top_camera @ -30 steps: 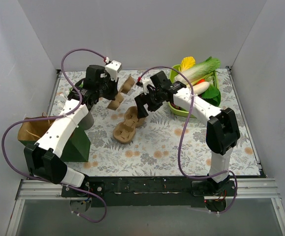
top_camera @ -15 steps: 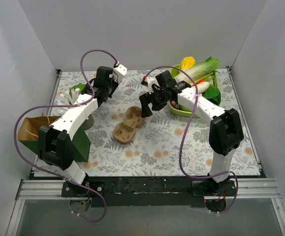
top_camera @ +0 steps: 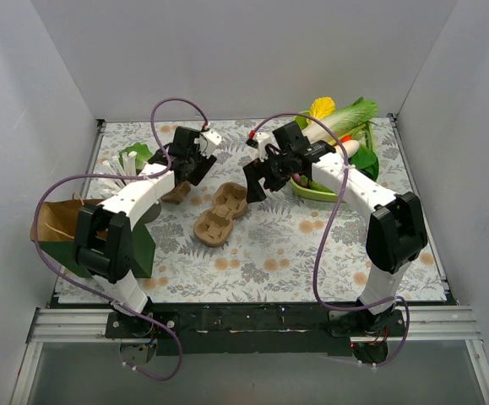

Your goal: Pack the takeout coffee

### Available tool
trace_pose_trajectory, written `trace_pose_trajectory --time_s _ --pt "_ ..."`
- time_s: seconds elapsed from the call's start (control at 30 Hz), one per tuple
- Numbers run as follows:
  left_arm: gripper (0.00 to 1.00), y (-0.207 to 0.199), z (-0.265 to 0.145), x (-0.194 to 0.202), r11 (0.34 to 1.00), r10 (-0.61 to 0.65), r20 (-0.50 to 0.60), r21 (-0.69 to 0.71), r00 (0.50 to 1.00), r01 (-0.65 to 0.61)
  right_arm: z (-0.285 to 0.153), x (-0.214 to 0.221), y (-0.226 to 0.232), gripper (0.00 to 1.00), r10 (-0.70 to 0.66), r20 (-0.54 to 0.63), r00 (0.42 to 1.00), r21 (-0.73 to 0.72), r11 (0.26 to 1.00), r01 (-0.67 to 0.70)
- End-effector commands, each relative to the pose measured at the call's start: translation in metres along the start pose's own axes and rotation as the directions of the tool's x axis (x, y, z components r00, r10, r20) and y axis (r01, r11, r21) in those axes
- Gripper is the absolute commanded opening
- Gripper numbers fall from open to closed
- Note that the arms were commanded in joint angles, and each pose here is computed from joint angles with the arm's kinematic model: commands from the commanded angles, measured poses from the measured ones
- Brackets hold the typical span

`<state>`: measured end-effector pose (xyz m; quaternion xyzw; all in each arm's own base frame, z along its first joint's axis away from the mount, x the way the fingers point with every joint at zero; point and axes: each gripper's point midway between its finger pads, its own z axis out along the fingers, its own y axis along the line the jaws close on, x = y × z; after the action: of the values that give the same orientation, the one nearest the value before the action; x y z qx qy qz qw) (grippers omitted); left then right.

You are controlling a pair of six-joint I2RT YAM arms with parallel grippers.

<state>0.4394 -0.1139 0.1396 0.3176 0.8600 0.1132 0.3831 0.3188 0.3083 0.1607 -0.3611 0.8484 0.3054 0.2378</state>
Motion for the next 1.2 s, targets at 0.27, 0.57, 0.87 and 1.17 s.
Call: trace_pose_trajectory --time_s 0.27,0.57,0.87,1.17 --pt "0.54 -0.118 -0.156 0.057 0.695 0.192 0.267 0.642 0.945 -0.322 -0.024 -0.018 0.004 0.98 -0.1 0.069 0.993 0.031 0.995 0.098" --pt "0.0 -0.161 -0.157 0.135 0.543 0.341 0.191 0.759 0.92 -0.359 -0.027 -0.016 0.003 0.98 -0.111 0.071 0.991 0.047 0.993 0.108" --pt "0.0 -0.16 -0.088 0.088 0.699 0.318 0.281 0.576 0.905 -0.425 -0.032 -0.015 -0.001 0.98 -0.123 0.073 0.99 0.07 0.991 0.118" --pt "0.0 -0.156 0.0 0.004 0.823 0.225 0.226 0.476 0.948 -0.309 -0.063 -0.022 -0.031 0.98 -0.082 0.132 0.988 0.148 0.987 0.062"
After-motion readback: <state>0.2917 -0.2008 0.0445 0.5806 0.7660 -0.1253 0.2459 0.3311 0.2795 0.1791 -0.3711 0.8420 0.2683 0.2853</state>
